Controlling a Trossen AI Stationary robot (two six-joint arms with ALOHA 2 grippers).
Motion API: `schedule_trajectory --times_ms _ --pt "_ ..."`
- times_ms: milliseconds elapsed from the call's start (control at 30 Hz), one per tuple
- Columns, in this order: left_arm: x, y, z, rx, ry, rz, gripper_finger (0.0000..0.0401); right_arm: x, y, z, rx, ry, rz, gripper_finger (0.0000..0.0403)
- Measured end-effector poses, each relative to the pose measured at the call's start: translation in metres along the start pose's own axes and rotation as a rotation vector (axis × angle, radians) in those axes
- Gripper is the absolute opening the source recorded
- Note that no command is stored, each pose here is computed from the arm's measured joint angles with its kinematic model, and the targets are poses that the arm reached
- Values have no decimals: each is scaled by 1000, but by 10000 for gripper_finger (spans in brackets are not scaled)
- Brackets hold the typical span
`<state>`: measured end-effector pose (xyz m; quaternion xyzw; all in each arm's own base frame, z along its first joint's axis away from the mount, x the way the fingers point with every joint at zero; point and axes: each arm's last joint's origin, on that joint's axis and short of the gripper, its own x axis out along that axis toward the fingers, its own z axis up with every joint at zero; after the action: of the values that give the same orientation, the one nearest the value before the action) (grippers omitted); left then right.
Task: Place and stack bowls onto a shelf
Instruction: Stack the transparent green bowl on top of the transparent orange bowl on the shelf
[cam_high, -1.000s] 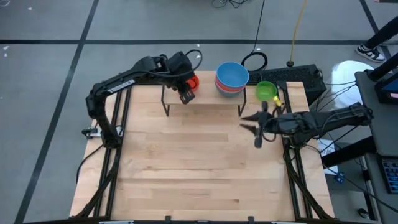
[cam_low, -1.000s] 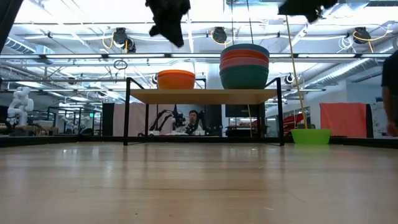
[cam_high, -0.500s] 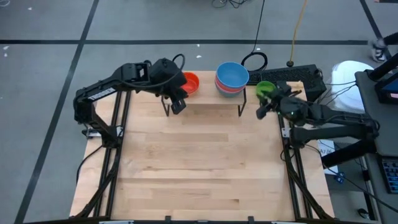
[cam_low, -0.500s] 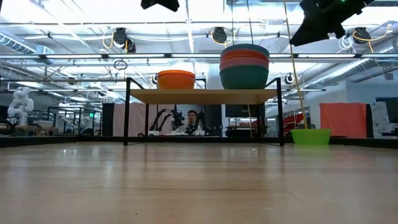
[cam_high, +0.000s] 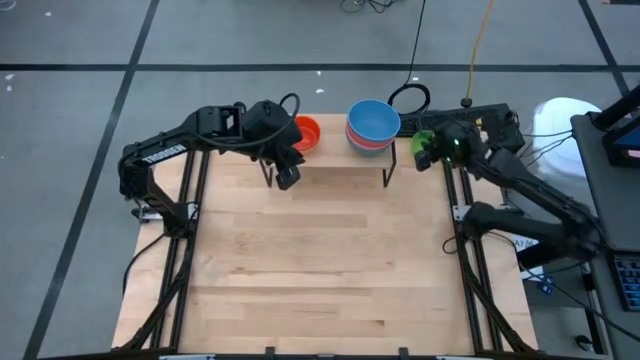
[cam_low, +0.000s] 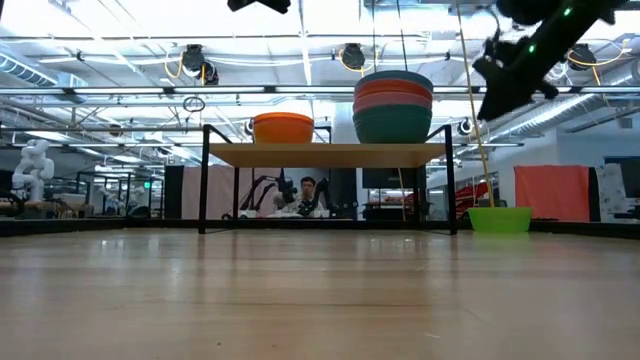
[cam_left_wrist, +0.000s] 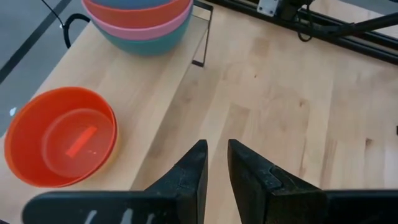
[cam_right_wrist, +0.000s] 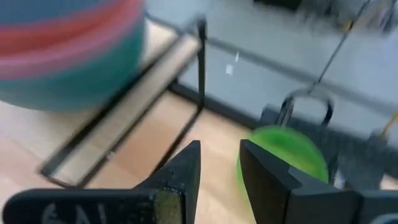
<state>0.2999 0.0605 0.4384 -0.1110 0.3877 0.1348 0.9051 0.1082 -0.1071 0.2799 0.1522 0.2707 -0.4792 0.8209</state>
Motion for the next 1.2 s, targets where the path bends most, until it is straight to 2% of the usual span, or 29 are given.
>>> schedule_trajectory --times_ms 133,233,400,533,700,1033,1200 --pt "0 0 0 -25 1 -1 67 23 -13 -2 72 130 11 105" --pt "0 -1 0 -25 1 -2 67 39 -20 -4 110 223 66 105" --pt "0 -2 -1 -41 9 -3 67 60 -32 -14 47 381 144 105" --pt "0 -4 -5 -38 42 -2 67 70 -40 -22 16 485 139 105" --pt "0 -5 -7 -34 60 -3 67 77 -40 -22 -9 496 168 105" --pt "0 -5 -7 -61 59 -2 67 102 -44 -27 30 546 125 105" --pt "0 -5 -7 -74 60 -2 67 114 -47 -28 1 540 118 105"
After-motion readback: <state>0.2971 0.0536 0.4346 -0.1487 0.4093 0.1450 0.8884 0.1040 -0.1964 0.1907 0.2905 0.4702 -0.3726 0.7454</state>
